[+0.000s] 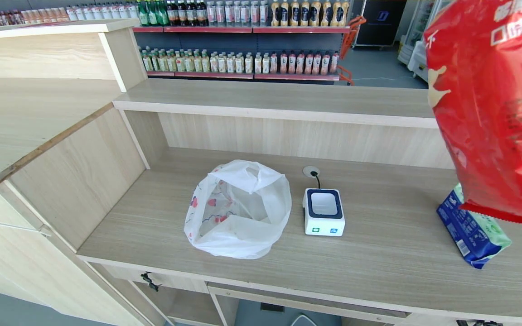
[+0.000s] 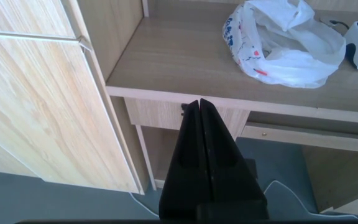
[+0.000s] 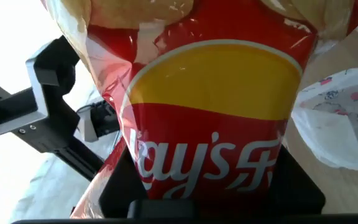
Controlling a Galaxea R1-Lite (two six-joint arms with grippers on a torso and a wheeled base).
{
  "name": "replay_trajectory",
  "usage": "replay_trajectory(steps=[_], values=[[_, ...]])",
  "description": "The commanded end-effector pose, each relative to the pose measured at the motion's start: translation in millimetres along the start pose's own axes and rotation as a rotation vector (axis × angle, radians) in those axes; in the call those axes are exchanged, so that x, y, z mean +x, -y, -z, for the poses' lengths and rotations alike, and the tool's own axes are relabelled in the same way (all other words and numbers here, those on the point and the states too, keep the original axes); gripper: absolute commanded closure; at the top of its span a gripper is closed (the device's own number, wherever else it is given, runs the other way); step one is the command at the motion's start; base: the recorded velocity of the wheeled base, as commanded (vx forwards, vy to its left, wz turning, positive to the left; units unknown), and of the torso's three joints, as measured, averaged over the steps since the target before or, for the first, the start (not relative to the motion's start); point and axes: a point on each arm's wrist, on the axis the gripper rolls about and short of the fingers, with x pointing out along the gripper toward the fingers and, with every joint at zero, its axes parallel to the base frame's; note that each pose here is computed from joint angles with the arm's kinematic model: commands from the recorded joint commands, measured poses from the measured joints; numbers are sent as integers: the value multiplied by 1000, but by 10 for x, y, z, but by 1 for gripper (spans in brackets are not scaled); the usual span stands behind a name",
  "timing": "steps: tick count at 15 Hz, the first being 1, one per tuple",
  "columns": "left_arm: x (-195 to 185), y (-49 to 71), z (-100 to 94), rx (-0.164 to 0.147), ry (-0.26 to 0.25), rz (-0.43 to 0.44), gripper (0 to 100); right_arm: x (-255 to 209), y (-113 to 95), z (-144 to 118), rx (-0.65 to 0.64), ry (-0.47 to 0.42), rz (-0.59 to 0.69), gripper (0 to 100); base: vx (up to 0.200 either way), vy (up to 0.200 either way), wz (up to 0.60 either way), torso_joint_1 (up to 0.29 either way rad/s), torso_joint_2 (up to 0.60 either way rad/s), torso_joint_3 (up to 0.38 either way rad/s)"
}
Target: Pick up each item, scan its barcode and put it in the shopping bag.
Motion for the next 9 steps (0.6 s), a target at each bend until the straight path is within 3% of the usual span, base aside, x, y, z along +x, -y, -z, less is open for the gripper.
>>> replay_trajectory(steps=[1,3,5,9], values=[[1,0,-1,0,-1,0,100,-25,-23,309,-92,35,188,100,0,0,0,0,0,0],[1,0,-1,0,-1,0,100,-8,244,588,-162,106,448,100,0,0,0,0,0,0],[1,0,-1,0,-1,-1,100,11,525,723,-134,132,694,100,0,0,0,0,0,0],[1,0,-1,0,-1,0,100,29,727,957,-53,93,911,100,0,0,0,0,0,0]])
